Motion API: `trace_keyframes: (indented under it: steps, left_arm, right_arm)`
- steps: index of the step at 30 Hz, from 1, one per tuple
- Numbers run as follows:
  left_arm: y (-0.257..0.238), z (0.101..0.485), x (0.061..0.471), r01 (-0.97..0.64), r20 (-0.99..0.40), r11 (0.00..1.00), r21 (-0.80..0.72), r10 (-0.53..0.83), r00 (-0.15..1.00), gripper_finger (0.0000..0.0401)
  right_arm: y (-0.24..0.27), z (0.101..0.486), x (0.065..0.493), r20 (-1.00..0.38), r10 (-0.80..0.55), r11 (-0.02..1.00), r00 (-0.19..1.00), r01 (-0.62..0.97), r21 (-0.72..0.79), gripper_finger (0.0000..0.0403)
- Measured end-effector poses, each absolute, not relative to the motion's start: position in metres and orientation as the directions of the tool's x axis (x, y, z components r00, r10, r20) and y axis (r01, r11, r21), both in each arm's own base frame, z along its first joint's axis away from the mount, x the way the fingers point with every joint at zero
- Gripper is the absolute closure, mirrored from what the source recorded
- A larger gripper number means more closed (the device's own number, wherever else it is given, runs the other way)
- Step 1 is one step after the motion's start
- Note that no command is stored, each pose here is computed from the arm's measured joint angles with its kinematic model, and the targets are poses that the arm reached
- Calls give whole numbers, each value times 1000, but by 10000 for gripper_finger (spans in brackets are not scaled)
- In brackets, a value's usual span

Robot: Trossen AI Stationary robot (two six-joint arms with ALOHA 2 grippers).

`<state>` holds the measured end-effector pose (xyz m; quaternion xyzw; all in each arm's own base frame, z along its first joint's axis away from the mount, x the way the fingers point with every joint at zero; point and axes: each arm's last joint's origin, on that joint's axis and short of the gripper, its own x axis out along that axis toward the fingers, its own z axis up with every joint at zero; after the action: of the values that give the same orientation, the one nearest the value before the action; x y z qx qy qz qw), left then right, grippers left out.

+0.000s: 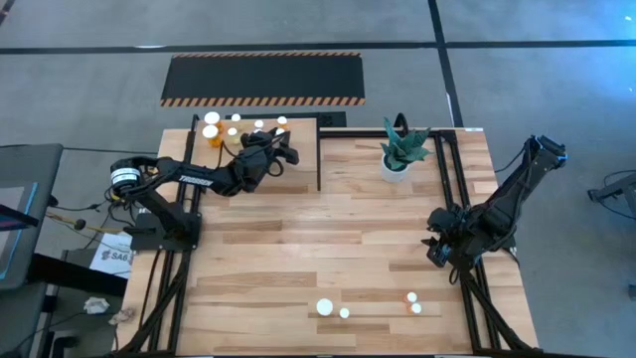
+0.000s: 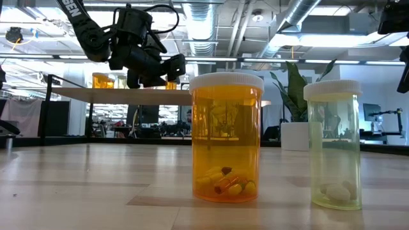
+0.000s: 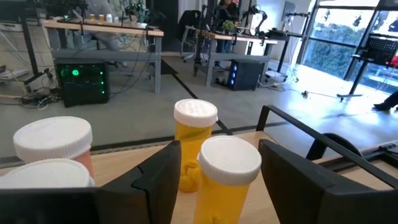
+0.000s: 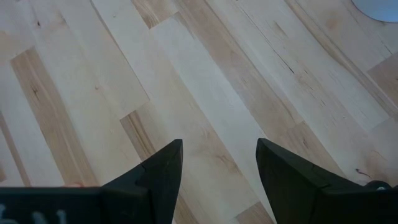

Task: Pick and place medicine bottles onto shelf by color
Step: Put the small orange pill bottle on the shelf aligned with the other small orange pill bottle, then put the large orange pill bottle on the shelf aligned with the other large orange pill bottles

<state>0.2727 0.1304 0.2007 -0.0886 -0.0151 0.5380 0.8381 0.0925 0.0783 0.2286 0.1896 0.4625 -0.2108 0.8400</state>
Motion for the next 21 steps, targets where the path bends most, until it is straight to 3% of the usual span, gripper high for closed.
trace_keyframes:
  steps: [21]
  left_arm:
    - [129,212,273,-908,23,410,-87,912,409,191]
  right_arm:
    - [78,229,92,-857,-178,839,483,529,124,177]
